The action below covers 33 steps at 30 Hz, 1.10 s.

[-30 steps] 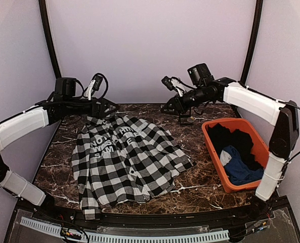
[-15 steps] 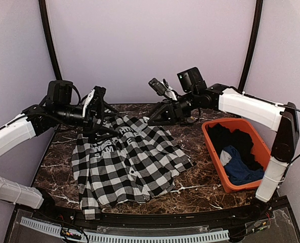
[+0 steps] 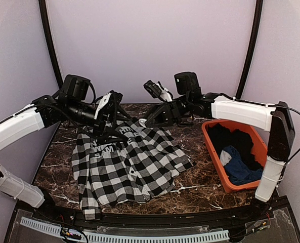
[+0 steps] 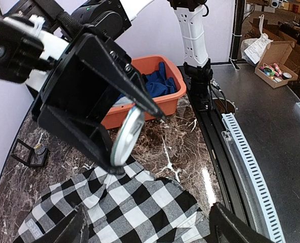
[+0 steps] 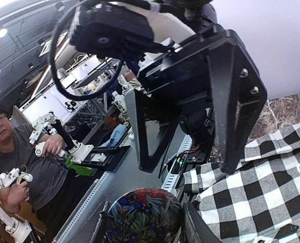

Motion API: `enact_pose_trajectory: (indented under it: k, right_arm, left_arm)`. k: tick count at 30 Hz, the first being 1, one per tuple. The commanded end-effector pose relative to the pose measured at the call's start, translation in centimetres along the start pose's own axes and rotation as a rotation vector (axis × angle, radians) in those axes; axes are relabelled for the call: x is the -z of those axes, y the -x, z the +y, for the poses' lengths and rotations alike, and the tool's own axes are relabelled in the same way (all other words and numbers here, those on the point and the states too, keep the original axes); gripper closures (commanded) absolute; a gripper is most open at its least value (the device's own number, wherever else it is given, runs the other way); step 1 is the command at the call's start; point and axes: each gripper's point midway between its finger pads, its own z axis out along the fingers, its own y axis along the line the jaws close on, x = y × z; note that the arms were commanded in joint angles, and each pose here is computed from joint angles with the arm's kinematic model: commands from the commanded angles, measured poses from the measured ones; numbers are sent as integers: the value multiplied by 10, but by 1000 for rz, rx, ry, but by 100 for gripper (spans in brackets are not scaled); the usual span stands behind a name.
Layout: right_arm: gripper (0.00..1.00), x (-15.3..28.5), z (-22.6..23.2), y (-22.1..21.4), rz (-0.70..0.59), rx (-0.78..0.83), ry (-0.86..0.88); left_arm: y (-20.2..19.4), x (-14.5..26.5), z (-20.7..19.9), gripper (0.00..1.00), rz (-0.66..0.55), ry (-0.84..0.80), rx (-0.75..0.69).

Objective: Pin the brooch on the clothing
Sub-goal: Pass from the right arm to the left

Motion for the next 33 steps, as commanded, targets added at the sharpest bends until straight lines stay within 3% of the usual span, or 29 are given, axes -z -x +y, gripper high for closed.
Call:
enact_pose_trajectory:
  k: [1,6,18,25,33]
  right_arm:
    - [72,-7,-17,-3,1,-51,-6]
    - [72,-8,-23,-9,8,-98,-11]
    - [72,-14,-19,-13,25,-113,-11]
    - [72,-16,-22,-18,35,-123,-20]
    - [72,-17,-25,-20,40,-131,-30]
  left_arm:
    - [12,1,-4,19,17,-5,-67]
    - [17,-2,0,22,26,-24,-80]
    - [5,-25,4,55,65,-112,-33]
    - [5,-27,0,67,57,-127,-34]
    - [3,-32,-5,73,60,-149,-31]
